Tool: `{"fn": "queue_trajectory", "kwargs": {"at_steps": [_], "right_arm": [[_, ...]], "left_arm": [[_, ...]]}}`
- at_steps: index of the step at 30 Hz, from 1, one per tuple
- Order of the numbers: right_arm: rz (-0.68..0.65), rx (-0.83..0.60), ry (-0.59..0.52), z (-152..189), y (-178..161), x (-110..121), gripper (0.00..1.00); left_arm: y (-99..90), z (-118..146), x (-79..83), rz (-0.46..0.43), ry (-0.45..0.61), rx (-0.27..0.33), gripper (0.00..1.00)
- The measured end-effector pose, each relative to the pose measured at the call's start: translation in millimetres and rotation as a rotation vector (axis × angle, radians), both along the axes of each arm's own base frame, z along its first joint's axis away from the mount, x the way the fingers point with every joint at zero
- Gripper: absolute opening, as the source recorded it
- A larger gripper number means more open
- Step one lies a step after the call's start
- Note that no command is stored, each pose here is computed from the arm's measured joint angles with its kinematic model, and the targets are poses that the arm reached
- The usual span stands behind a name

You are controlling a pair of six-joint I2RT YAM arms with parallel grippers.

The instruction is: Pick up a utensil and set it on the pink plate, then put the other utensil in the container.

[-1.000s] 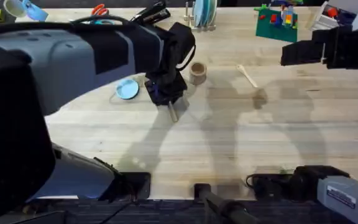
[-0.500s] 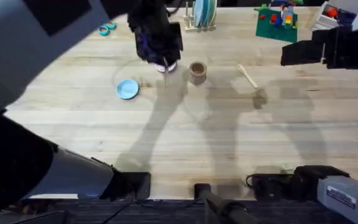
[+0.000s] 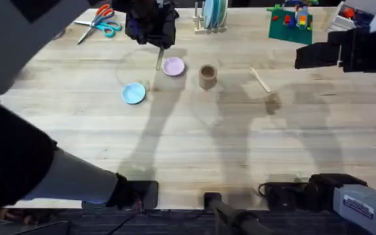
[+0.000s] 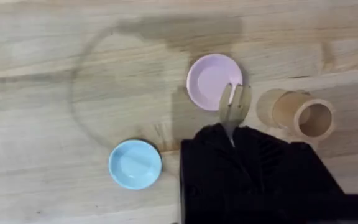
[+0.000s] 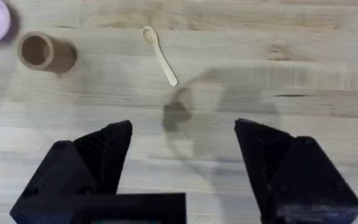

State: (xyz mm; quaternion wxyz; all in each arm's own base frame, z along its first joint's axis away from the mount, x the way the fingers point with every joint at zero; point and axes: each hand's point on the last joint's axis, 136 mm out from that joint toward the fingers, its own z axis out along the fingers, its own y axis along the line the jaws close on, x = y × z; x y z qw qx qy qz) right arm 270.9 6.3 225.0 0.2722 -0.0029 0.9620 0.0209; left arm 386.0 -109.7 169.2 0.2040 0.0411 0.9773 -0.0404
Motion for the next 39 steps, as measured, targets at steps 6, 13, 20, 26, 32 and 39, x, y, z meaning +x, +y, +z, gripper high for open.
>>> {"fn": "queue_trajectory", "kwargs": {"at_steps": [6,13,20,26,32,39], "right_arm": [[0.0,0.0,0.0,0,0,0,0.994],[0.0,0.0,0.0,0,0,0,0.994],[0.0,0.0,0.0,0,0,0,0.995],[0.0,0.0,0.0,0,0,0,0.995],[0.0,0.0,0.0,0,0,0,0.995],[0.0,0.0,0.0,0,0,0,0.995]], "left_arm": [[-1.5,-24,3.9,-0.043,0.055,0.033,0.041],[-7.5,-56,23.8,-0.066,0.109,0.056,0.041],[-12.0,-72,37.1,-0.079,0.123,0.061,0.041],[-12.7,-94,37.9,-0.084,0.167,0.07,0.041],[-14.9,-98,44.9,-0.084,0.15,0.065,0.041],[-14.6,-99,43.9,-0.084,0.154,0.066,0.041]]}}
